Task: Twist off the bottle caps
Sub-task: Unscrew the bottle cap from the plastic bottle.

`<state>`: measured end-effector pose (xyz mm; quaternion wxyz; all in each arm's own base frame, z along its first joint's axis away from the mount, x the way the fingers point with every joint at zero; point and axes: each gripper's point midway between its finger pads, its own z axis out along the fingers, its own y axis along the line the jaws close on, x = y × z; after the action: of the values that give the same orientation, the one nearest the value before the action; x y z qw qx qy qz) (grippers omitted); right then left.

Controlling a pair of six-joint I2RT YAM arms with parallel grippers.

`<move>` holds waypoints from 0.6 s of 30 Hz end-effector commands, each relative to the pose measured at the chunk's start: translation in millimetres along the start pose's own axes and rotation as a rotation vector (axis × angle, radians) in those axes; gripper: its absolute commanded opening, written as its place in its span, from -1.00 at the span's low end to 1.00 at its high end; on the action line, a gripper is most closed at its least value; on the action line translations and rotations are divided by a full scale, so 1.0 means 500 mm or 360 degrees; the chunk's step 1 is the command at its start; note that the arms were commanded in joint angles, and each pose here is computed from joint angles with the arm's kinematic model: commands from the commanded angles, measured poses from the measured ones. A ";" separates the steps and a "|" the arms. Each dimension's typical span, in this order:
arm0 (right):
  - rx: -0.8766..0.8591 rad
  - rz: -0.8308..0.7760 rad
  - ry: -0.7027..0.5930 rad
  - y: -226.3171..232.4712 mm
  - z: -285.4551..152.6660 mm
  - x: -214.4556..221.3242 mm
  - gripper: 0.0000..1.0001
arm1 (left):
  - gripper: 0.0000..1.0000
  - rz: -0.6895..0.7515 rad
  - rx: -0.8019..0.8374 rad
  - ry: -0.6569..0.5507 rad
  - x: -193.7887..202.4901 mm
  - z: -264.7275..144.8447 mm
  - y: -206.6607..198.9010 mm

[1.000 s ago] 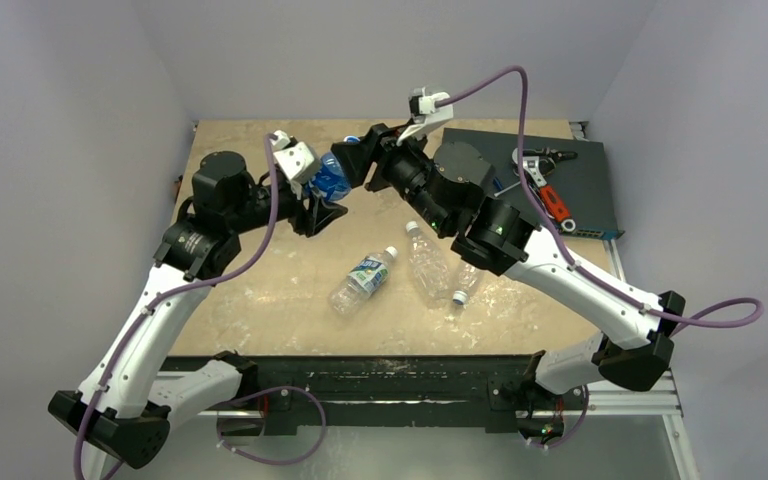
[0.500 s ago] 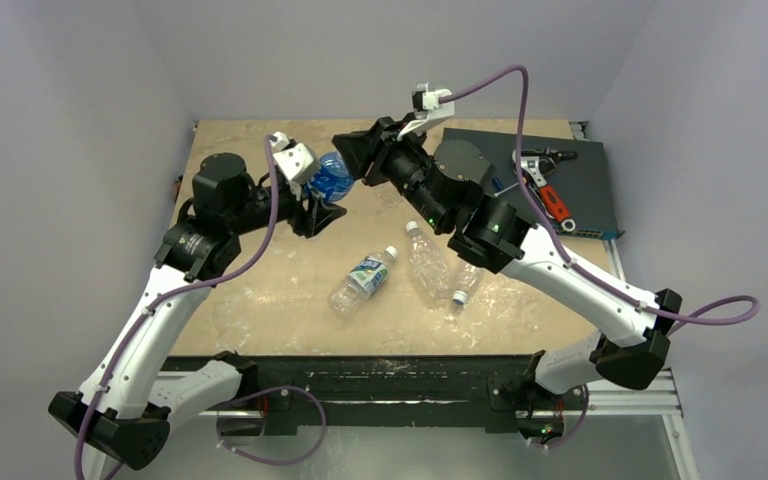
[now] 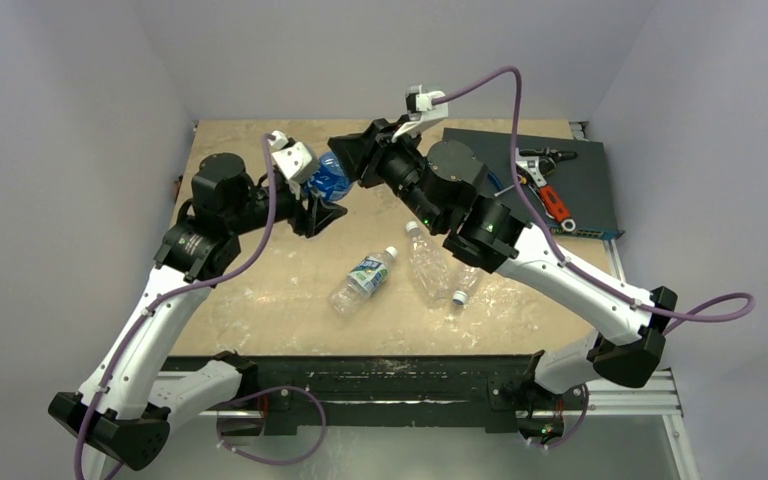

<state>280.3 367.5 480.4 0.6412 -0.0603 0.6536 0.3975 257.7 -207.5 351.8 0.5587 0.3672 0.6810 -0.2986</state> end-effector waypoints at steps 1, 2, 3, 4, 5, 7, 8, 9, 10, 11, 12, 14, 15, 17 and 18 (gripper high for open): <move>-0.0052 0.0076 -0.0144 0.020 -0.010 -0.063 -0.64 | -0.34 0.0023 0.0027 -0.0091 -0.033 -0.009 -0.012; -0.0061 0.0074 -0.0148 0.023 -0.011 -0.066 -0.75 | -0.34 0.0018 0.0035 -0.0091 -0.032 -0.009 -0.014; -0.0075 0.0070 -0.0151 0.026 -0.012 -0.069 -0.85 | -0.34 0.0014 0.0048 -0.0090 -0.031 -0.009 -0.017; -0.0109 0.0060 -0.0150 0.034 -0.013 -0.071 -0.98 | -0.33 0.0010 0.0069 -0.0094 -0.033 -0.009 -0.022; -0.0171 0.0055 -0.0145 0.048 -0.017 -0.073 -1.00 | -0.33 0.0005 0.0096 -0.0101 -0.036 -0.011 -0.029; -0.0250 0.0059 -0.0144 0.062 -0.028 -0.077 -1.00 | -0.34 -0.0003 0.0198 -0.0123 -0.045 -0.015 -0.053; -0.0304 0.0036 -0.0150 0.071 -0.037 -0.081 -1.00 | -0.34 -0.0004 0.0267 -0.0137 -0.052 -0.019 -0.070; -0.0367 0.0023 -0.0160 0.081 -0.046 -0.085 -1.00 | -0.34 -0.0005 0.0381 -0.0158 -0.060 -0.027 -0.096; -0.0416 0.0012 -0.0163 0.086 -0.055 -0.087 -1.00 | -0.34 -0.0003 0.0469 -0.0178 -0.068 -0.035 -0.117; -0.0482 0.0002 -0.0162 0.093 -0.066 -0.088 -1.00 | -0.33 0.0015 0.0548 -0.0203 -0.076 -0.043 -0.135; -0.0567 0.0002 -0.0180 0.103 -0.078 -0.097 -1.00 | -0.33 -0.0018 0.0628 -0.0218 -0.084 -0.053 -0.154; -0.0757 -0.0008 -0.0188 0.122 -0.107 -0.106 -1.00 | -0.33 -0.0031 0.0761 -0.0248 -0.098 -0.071 -0.185; -0.0858 -0.0021 -0.0189 0.132 -0.123 -0.108 -1.00 | -0.33 -0.0043 0.0817 -0.0253 -0.103 -0.078 -0.196; -0.1048 -0.0055 -0.0183 0.154 -0.156 -0.108 -1.00 | -0.32 -0.0083 0.0934 -0.0246 -0.110 -0.089 -0.217; -0.1147 -0.0083 -0.0189 0.165 -0.176 -0.110 -1.00 | -0.32 -0.0113 0.0990 -0.0234 -0.112 -0.094 -0.226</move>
<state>223.8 361.8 505.9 0.6248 -0.1911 0.5608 0.5085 198.7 -234.2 374.0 0.4939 0.4091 0.6215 -0.4500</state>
